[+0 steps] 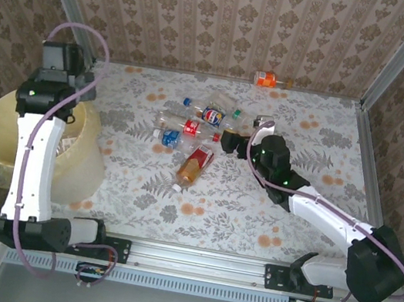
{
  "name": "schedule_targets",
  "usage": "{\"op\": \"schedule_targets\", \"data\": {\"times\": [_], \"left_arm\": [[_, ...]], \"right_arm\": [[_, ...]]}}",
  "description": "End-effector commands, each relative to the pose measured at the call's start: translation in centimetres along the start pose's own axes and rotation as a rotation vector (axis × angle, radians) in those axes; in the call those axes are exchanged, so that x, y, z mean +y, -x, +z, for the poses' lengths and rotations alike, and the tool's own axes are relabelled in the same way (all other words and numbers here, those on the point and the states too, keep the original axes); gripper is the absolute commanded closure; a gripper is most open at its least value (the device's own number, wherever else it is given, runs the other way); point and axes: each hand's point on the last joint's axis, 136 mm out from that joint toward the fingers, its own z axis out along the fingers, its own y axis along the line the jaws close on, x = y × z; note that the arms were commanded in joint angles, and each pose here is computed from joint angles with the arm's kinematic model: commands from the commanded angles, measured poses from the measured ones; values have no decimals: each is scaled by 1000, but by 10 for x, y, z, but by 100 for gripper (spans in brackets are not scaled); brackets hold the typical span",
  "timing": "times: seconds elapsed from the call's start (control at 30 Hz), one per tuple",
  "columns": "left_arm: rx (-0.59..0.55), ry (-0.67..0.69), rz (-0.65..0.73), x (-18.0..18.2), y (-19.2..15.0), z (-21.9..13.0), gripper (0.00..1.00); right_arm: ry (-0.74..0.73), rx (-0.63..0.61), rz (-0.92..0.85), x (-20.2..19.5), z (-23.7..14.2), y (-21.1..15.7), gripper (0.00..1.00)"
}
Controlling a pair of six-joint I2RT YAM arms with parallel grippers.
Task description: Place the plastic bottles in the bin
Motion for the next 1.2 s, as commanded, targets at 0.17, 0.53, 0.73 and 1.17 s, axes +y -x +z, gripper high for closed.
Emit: {"op": "schedule_targets", "data": {"times": [0.17, 0.53, 0.73, 1.17], "left_arm": [[-161, -296, -77, -114, 18, -17, 3], [72, -539, -256, -229, -43, 17, 0], [249, -679, -92, -284, -99, 13, 0], [432, -782, 351, -340, -231, -17, 0]], "right_arm": [[-55, -31, 22, -17, -20, -2, 0], [-113, -44, 36, -37, -42, -11, 0], [-135, -49, 56, -44, -46, -13, 0], [-146, -45, 75, -48, -47, -16, 0]]}}
